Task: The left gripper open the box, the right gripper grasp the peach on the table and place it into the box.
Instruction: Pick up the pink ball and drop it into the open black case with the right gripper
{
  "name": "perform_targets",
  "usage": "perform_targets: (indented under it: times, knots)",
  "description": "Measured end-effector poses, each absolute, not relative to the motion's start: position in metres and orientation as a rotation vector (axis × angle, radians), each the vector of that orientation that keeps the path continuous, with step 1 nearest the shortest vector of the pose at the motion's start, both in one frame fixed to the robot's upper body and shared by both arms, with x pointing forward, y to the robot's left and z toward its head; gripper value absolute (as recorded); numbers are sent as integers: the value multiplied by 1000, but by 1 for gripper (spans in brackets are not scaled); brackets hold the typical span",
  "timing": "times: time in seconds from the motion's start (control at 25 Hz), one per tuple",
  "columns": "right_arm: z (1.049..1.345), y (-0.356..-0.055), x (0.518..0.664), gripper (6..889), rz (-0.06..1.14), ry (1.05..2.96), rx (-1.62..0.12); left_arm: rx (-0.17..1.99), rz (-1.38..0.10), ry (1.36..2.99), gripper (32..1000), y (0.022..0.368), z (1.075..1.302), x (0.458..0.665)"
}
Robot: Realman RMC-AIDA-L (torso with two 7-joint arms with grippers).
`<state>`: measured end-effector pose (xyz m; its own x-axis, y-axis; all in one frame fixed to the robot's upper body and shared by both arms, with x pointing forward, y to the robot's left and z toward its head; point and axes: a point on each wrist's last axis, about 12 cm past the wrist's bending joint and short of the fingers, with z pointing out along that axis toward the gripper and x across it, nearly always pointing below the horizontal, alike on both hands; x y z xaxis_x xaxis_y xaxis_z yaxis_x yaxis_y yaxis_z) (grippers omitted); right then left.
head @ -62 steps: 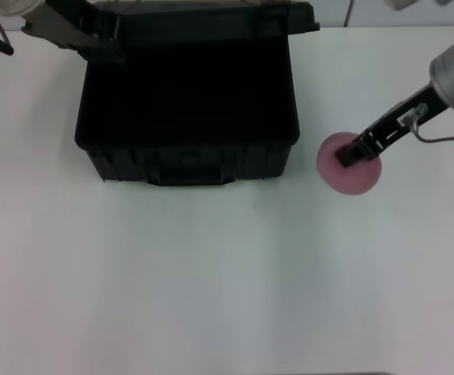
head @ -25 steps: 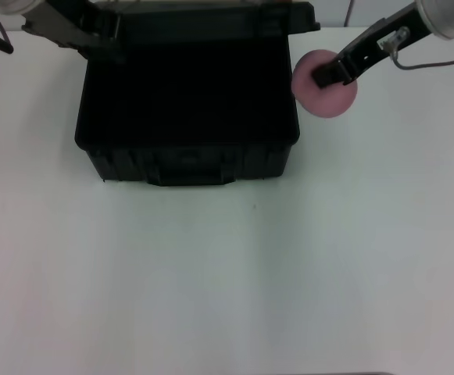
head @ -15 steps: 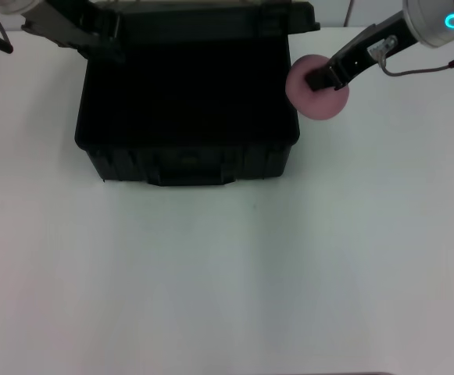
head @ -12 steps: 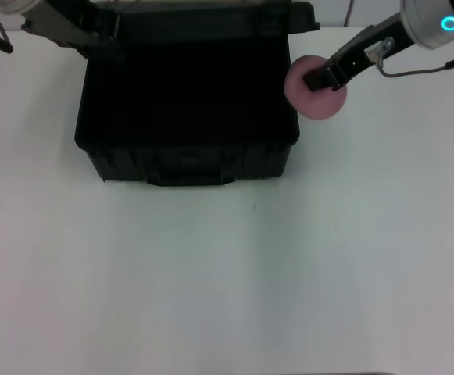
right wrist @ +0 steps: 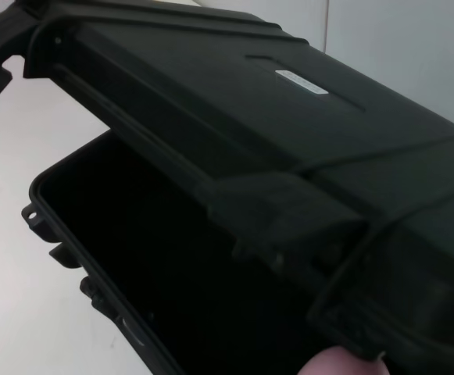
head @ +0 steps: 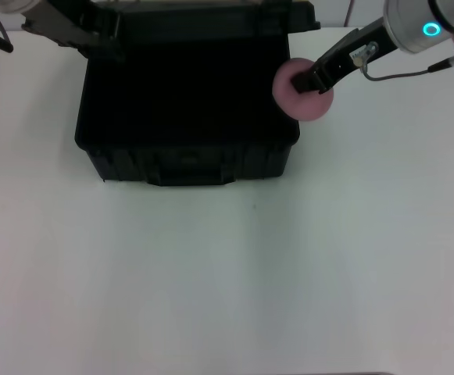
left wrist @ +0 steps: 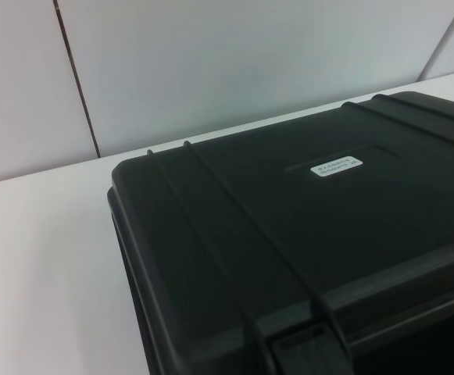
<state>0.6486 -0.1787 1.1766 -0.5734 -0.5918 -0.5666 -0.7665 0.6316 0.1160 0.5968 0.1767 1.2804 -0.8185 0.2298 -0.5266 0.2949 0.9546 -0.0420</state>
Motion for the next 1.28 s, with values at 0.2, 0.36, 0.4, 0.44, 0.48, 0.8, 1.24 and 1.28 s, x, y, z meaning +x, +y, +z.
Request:
perform_targets:
  times: [0.2, 0.36, 0.4, 0.44, 0.48, 0.8, 1.24, 1.28]
  knots:
    - [1173, -174, 650, 44, 467, 2368, -1080, 373, -164, 2567, 382, 177, 1280, 597]
    - [1170, -168, 650, 44, 471, 2356, -1093, 374, -163, 2567, 382, 176, 1280, 597]
    - [1170, -166, 650, 44, 475, 2352, -1096, 374, -163, 2567, 382, 176, 1280, 597]
    - [1169, -165, 650, 44, 474, 2349, -1099, 374, -163, 2567, 382, 176, 1280, 597]
    - [1169, -164, 650, 44, 471, 2346, -1100, 374, -163, 2567, 382, 176, 1280, 597]
    - [1168, -160, 652, 45, 455, 2330, -1102, 375, -164, 2567, 381, 176, 1280, 597]
    - [1162, -153, 658, 45, 432, 2322, -1111, 379, -165, 2564, 382, 175, 1281, 597]
    - [1162, -152, 658, 45, 430, 2320, -1111, 380, -165, 2563, 382, 175, 1281, 597]
